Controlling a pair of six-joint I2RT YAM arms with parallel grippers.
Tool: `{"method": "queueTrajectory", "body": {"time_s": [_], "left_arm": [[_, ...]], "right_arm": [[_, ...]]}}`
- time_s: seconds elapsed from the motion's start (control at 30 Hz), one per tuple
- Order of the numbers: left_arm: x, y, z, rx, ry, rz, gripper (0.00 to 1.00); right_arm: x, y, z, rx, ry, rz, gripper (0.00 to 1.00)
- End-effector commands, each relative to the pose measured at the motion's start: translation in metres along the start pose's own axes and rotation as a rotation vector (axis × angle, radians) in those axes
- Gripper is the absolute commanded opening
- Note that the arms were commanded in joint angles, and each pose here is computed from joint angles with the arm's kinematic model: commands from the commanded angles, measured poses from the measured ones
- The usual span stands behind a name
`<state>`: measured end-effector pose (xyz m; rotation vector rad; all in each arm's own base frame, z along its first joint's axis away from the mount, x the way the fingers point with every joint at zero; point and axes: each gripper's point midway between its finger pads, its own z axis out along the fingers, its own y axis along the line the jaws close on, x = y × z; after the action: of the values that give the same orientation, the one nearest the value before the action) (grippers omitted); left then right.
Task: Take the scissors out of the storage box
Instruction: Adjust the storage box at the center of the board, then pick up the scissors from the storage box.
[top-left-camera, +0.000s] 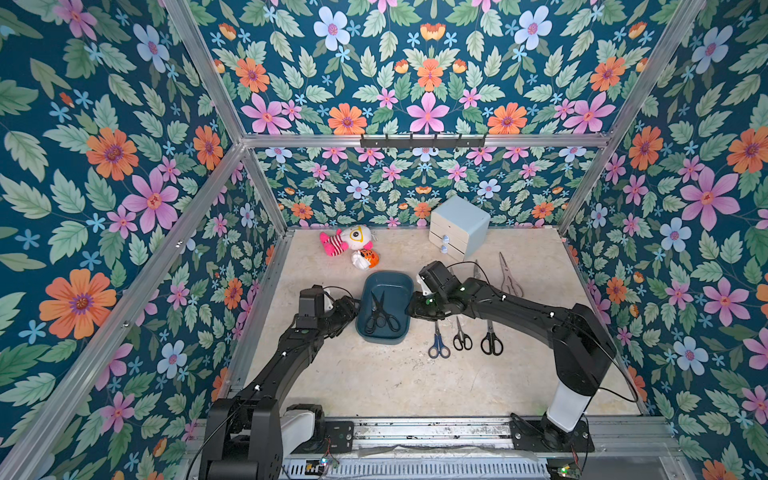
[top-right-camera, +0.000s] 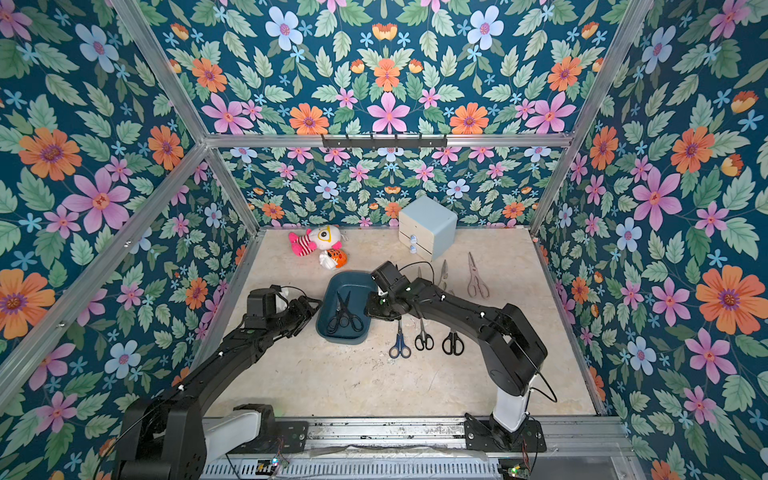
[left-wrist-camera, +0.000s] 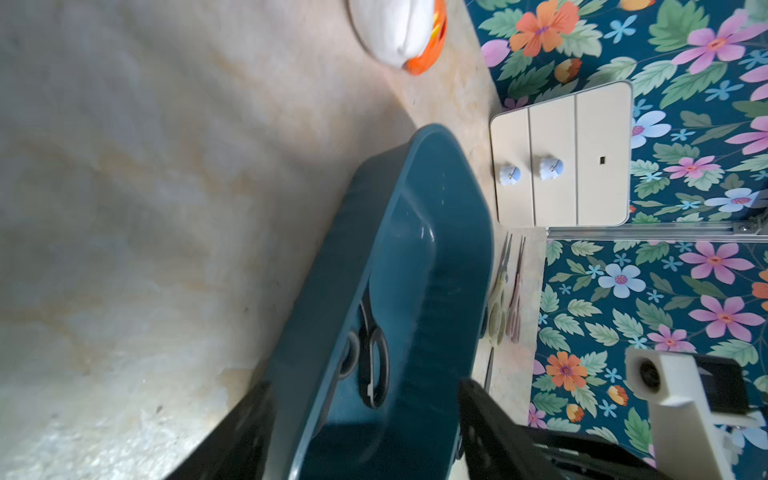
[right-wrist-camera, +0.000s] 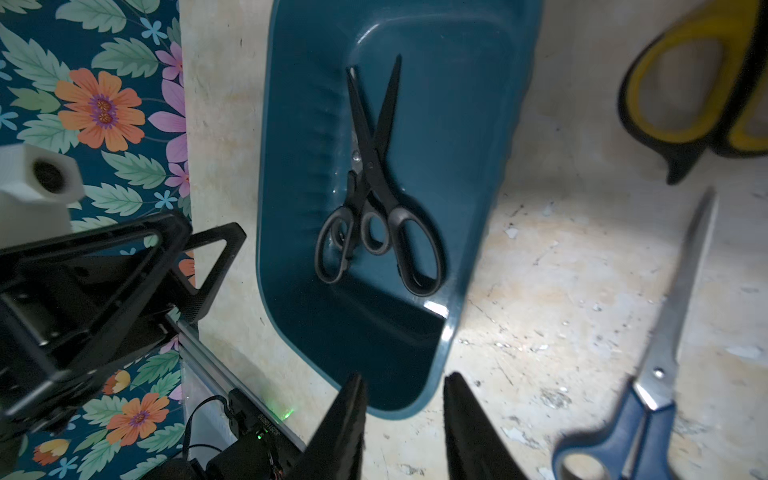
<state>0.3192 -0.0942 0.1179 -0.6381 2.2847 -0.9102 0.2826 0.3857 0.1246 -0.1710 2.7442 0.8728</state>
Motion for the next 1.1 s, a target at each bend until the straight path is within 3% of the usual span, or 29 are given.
{"method": "queueTrajectory", "body": {"time_s": [0.0,0.27,0.4,0.6,1.07], "left_arm": [[-0.006,0.028,-0.003,-0.126,-0.012,0.010,0.74],[-0.023,0.055,-0.001,-0.129,-0.017,-0.112,0.74],[-0.024,0.057,-0.005,-0.143,-0.005,-0.095,0.74],[-0.017,0.056,-0.013,-0.150,0.010,-0.091,0.74],[-0.010,0.061,-0.013,-0.164,0.039,-0.099,0.73]], "right_arm": [[0.006,0.001,0.010,0.094,0.030,-0.062,0.35],[0.003,0.013,0.045,0.235,0.067,-0.089,0.34],[0.005,0.023,0.058,0.260,0.069,-0.093,0.51],[0.009,0.028,0.076,0.223,0.101,-0.056,0.66],[0.014,0.013,0.093,0.272,0.123,-0.062,0.71]]}}
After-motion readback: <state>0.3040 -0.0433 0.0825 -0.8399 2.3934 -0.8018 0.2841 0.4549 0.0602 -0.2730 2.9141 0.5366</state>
